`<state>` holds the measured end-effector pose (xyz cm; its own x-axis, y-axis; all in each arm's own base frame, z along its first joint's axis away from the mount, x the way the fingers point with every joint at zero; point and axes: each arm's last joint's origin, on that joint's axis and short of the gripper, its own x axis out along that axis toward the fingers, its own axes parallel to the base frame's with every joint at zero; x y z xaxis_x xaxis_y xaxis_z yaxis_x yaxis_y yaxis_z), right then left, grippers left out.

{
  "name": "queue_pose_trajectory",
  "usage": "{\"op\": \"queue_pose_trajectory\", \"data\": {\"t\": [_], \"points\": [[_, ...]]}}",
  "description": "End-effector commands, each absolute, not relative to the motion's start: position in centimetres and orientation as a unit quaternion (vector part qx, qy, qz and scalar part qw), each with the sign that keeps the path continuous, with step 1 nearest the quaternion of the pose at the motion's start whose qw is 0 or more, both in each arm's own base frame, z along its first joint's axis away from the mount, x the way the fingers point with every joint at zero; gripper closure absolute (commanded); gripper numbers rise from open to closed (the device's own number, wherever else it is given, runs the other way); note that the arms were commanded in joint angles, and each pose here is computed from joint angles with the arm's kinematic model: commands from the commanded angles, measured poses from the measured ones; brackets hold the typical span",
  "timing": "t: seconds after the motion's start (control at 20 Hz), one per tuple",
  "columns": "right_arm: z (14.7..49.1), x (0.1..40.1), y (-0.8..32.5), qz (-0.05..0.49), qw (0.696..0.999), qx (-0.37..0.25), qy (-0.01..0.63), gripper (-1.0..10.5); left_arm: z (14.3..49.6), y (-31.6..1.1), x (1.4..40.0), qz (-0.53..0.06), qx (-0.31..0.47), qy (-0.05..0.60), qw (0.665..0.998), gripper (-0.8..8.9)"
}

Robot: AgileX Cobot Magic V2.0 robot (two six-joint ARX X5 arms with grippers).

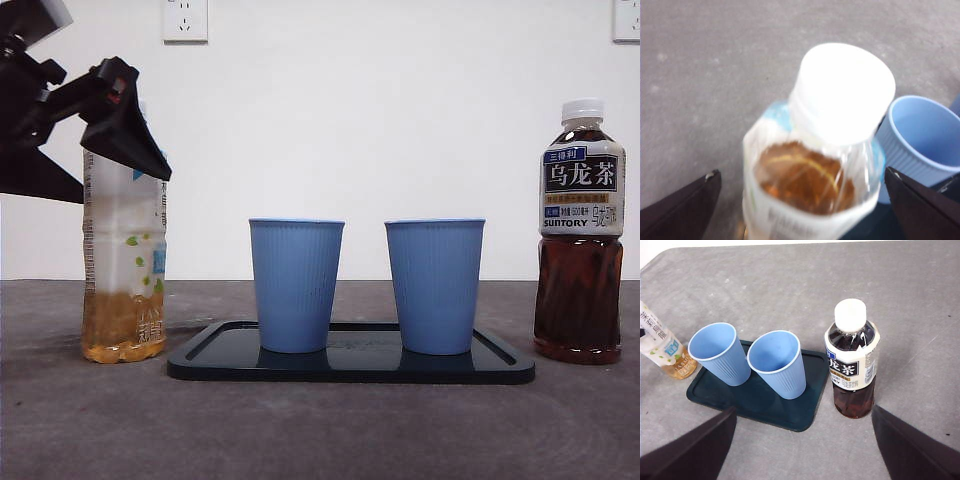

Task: Pour the drink into the cup

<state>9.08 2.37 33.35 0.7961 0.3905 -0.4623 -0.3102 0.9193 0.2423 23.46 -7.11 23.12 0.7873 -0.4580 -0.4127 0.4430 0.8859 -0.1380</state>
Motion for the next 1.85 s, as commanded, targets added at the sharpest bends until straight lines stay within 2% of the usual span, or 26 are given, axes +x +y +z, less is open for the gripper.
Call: {"op": "queue_pose_trajectory", "data": {"t": [0.05,0.15,0.3,0.35,0.7,0.85,1.2,1.45,1.85], "points": [[33.8,9.0,2.4,0.187,0.946,0.082,0.252,5.2,22.7,-7.4,24.1,-0.242,-0.014,0.217,0.945,3.10],[33.9,9.1,2.4,0.187,0.946,0.082,0.252,5.1,22.4,-7.7,24.4,-0.245,-0.013,0.220,0.944,3.88],[33.9,9.0,2.4,0.187,0.946,0.084,0.252,5.1,22.1,-7.9,24.4,-0.248,-0.012,0.226,0.942,5.65],[33.9,9.0,2.4,0.186,0.946,0.086,0.252,5.1,22.2,-8.0,24.4,-0.250,-0.010,0.222,0.942,5.79],[34.0,9.1,2.4,0.187,0.947,0.086,0.247,5.1,24.7,-7.9,23.4,-0.260,0.011,0.191,0.946,6.06],[34.0,9.1,2.4,0.187,0.947,0.086,0.246,5.1,26.5,-8.4,23.0,-0.265,0.031,0.215,0.939,6.06],[34.0,9.1,2.4,0.187,0.947,0.086,0.245,5.1,30.1,-10.9,22.1,-0.239,0.138,0.251,0.928,6.06],[34.0,9.1,2.4,0.187,0.947,0.086,0.246,5.2,30.6,-13.7,23.0,-0.228,0.231,0.292,0.900,6.06],[34.0,9.1,2.4,0.184,0.948,0.084,0.245,5.1,30.8,-19.3,26.5,-0.162,0.369,0.363,0.840,6.07]]}}
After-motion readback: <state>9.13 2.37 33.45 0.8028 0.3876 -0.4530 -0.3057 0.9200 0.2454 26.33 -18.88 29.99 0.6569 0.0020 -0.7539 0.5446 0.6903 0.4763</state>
